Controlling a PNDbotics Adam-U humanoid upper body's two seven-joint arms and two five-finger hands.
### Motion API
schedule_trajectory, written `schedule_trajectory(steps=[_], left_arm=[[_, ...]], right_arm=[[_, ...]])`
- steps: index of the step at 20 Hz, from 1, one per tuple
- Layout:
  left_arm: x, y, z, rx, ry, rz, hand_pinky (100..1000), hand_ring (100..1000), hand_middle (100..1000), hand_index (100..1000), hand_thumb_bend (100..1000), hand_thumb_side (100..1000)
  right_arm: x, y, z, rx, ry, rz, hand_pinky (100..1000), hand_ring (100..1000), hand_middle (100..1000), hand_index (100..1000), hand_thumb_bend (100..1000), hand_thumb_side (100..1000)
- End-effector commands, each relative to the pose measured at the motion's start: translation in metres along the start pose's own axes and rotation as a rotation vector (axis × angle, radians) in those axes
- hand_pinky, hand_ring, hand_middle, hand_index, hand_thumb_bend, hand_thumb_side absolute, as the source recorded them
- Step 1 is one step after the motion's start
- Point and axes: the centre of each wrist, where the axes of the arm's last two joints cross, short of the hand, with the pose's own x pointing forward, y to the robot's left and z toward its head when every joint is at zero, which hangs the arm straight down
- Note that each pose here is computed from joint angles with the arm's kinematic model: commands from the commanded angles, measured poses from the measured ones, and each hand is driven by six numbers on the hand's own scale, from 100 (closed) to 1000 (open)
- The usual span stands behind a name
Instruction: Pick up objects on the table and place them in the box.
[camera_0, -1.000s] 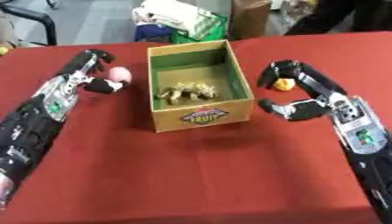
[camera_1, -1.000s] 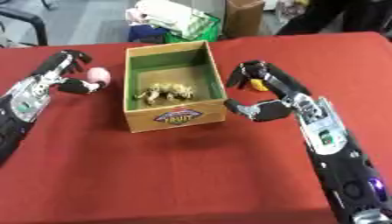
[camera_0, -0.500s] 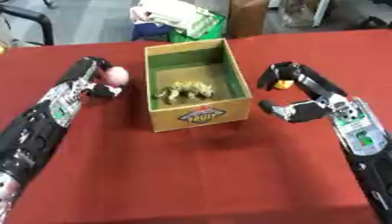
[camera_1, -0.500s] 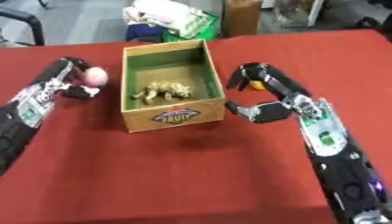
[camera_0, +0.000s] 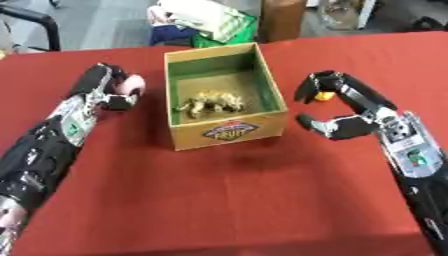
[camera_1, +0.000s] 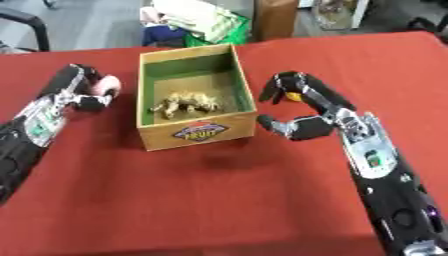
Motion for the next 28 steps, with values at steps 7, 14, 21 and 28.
schedule_trajectory(steps=[7, 14, 21, 28], left_arm=[[0.06, 0.065, -0.013, 0.152, -0.263, 0.083, 518, 442, 442, 571, 278, 192], [0.114, 0.067, -0.005, -0.045, -0.54, 0.048, 571, 504, 499, 627, 327, 218], [0.124, 0.051, 0.001, -0.281, -0.65, -0.064, 630, 585, 587, 697, 481, 286], [0.113, 0.057, 0.003, -0.344, -0.634, -0.023, 676, 662, 711, 794, 633, 331]], right_arm=[[0.006, -0.01, -0.006, 0.117, -0.132, 0.093, 579, 662, 607, 660, 321, 492], [0.007, -0.008, -0.01, 0.119, -0.144, 0.088, 579, 662, 606, 660, 322, 491], [0.008, -0.008, -0.011, 0.119, -0.146, 0.085, 578, 662, 606, 659, 322, 489], [0.007, -0.014, -0.009, 0.117, -0.14, 0.1, 583, 664, 609, 663, 322, 500]])
